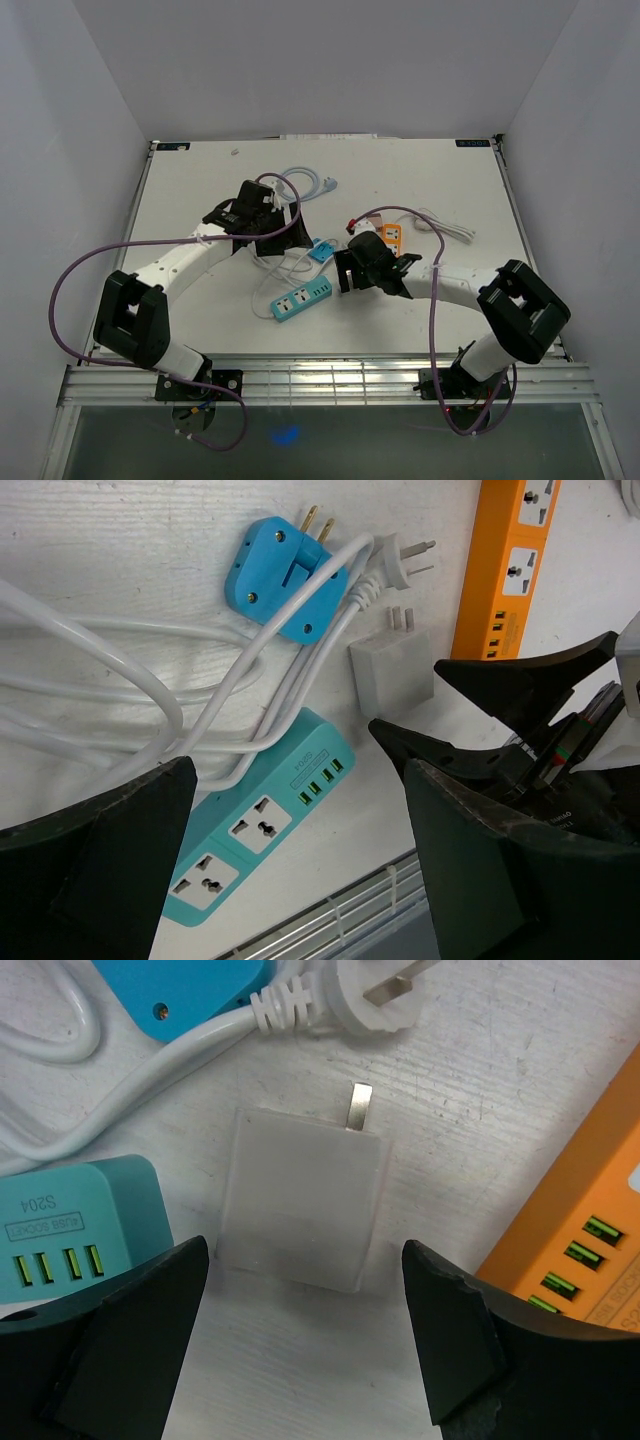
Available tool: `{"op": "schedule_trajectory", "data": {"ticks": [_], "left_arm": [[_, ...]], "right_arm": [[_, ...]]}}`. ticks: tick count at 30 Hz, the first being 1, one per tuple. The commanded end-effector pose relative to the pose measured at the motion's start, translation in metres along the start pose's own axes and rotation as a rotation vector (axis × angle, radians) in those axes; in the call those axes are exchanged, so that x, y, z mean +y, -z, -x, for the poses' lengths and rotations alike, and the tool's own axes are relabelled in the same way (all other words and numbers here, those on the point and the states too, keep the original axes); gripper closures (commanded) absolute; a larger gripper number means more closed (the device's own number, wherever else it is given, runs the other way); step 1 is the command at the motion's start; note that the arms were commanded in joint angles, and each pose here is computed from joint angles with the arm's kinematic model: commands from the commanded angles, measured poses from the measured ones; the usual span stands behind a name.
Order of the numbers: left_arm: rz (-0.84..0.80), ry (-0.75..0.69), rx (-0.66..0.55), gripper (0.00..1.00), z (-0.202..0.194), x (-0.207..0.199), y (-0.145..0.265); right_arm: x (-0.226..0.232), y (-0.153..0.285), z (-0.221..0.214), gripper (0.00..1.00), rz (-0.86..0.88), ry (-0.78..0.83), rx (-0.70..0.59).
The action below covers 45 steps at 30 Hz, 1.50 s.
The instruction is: Insert the plug
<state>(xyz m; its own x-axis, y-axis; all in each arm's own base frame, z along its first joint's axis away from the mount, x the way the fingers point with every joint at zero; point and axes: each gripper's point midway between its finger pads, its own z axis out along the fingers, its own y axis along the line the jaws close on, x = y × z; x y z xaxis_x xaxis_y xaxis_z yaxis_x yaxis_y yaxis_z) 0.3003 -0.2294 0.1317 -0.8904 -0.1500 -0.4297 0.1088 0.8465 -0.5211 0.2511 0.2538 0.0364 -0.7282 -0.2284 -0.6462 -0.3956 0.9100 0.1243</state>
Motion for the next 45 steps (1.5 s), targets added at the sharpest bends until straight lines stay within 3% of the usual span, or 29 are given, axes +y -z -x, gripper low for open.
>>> {"op": "schedule_trajectory", "data": {"ticks": [1,4,9,11,21,38,45], "left_arm": [[-0.022,-0.021,-0.029,0.04,0.005,-0.009,0.015],[-0.027,-0.019,-0.026,0.04,0.005,-0.010,0.014],[-0.045,-0.015,0.006,0.04,0.001,-0.013,0.009],[-0.071,-0.012,0.039,0.04,-0.003,-0.017,0.006],[-0.193,-0.032,0.145,0.04,-0.017,-0.051,-0.002],[-0.356,-0.005,0.186,0.05,-0.029,-0.096,-0.015],[-0.366,0.011,0.200,0.19,-0.032,-0.096,-0.020]], "right_arm": [[0.007,-0.006,0.019,0.17,-0.005,-0.007,-0.075],[0.004,-0.012,0.017,0.21,-0.036,-0.002,-0.061],[0.001,-0.015,0.012,0.44,-0.043,0.035,-0.050],[0.002,-0.012,0.013,0.47,-0.019,0.065,-0.073],[0.025,0.039,0.042,0.49,0.195,0.190,-0.323],[0.050,0.084,0.077,0.49,0.339,0.258,-0.475],[0.053,0.092,0.079,0.49,0.366,0.255,-0.509]]}}
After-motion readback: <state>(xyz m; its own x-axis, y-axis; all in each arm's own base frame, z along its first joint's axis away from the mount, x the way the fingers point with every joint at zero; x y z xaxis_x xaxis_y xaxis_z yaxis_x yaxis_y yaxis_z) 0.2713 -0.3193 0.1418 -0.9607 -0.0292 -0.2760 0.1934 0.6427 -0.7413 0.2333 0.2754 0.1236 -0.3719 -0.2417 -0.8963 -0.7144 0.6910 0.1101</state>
